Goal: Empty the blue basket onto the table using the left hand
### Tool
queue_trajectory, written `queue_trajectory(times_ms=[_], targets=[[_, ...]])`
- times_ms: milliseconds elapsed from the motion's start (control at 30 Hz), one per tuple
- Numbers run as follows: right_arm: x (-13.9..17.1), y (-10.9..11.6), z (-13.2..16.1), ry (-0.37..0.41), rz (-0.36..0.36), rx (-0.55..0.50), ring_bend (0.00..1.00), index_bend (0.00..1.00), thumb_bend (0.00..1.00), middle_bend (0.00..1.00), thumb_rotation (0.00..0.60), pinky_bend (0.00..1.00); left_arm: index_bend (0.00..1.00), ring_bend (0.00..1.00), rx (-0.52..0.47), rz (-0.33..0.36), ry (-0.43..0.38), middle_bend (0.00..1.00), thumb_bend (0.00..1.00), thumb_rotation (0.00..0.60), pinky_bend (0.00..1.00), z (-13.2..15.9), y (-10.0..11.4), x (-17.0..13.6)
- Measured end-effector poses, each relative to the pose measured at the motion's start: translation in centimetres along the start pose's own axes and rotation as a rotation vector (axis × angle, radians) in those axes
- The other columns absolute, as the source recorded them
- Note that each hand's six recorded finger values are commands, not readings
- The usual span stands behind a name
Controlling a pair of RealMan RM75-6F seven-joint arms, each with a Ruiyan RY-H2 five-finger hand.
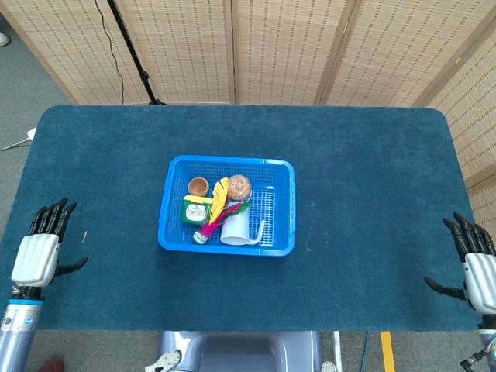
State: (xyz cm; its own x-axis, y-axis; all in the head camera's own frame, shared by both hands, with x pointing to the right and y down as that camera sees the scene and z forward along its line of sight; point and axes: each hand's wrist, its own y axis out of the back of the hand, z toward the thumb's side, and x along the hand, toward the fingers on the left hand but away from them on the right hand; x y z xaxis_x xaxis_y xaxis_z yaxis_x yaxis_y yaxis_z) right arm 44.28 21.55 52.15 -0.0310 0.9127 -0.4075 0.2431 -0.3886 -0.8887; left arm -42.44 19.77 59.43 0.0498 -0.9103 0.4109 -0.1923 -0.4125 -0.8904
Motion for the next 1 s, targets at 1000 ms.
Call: queue_trajectory(times_ms=[1000], targets=[[-0.4, 0.4, -0.9, -0.032, -0.004, -0.018, 0.0, 0.0, 0.0, 0.0, 0.6, 0.0, 0.0, 0.0, 0.121, -0.215, -0.231, 0.0, 0.0, 0.6, 0.0, 15.7, -1.5, 10.6]])
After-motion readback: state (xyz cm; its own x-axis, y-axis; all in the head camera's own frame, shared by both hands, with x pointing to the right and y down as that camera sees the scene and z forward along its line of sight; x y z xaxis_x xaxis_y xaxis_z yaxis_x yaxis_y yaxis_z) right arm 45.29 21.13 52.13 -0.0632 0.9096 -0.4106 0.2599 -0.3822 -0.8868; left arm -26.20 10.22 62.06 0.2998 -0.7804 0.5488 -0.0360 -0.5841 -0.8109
